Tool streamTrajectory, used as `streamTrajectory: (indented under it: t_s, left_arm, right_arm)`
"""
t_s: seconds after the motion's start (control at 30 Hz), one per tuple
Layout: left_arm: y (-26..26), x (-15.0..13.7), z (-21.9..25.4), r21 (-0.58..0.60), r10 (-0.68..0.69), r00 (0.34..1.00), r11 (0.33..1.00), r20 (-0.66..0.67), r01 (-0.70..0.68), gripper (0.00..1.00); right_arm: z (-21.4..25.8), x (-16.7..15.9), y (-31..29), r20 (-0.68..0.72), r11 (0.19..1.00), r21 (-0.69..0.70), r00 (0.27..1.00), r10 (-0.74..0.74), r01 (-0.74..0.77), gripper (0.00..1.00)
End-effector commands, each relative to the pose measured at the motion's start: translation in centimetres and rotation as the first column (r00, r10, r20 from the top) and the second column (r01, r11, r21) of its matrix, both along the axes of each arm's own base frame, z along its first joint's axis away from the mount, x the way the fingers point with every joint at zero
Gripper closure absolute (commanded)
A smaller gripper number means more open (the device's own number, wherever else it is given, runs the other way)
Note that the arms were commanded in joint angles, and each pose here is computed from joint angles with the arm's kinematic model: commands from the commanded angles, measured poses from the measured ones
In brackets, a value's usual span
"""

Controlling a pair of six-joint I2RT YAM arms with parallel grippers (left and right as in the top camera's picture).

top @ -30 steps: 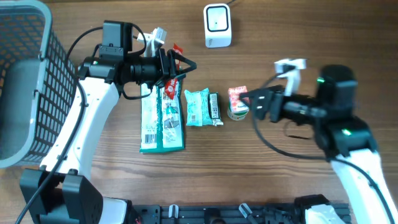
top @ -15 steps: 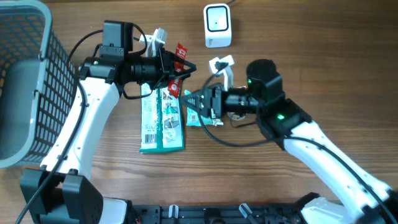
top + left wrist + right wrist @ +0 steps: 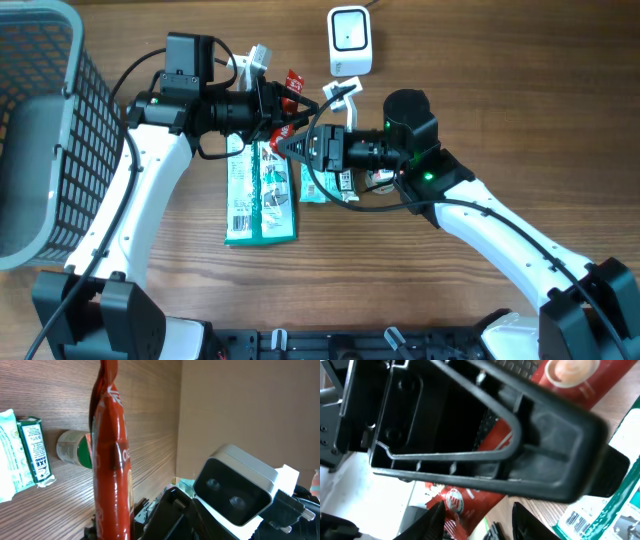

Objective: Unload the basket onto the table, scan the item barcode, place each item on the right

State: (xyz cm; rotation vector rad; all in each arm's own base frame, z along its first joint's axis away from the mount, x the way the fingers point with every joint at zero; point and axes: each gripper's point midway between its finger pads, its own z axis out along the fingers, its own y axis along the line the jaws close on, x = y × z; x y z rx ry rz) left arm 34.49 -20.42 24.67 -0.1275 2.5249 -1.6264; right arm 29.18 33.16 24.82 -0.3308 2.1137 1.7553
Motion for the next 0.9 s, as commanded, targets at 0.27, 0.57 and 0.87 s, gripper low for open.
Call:
streamTrajectory:
  t_s: [0.27, 0.57, 0.87]
  left_arm:
    - [-0.2, 0.0, 0.8, -0.024, -0.016, 1.000, 1.000, 0.018, 0.016, 0.68]
    - [-0.1, 0.1, 0.7, -0.011, -0.017, 0.999, 1.000, 0.043, 0.017, 0.68]
    - [4.5, 3.8, -2.2, 0.205, 0.170, 0.978, 0.960, 0.118, -0.192, 0.63]
  right_arm:
    - [1.4, -0.4, 0.8, -0.037, 0.999, 0.050, 0.999, 0.016, -0.014, 0.71]
    - [1.4, -0.3, 0.9, -0.036, 0.999, 0.049, 0.999, 0.013, -0.011, 0.96]
    - [-4.3, 0.6, -0.6, -0.098, 0.983, -0.163, 0.989, -0.107, 0.091, 0.96]
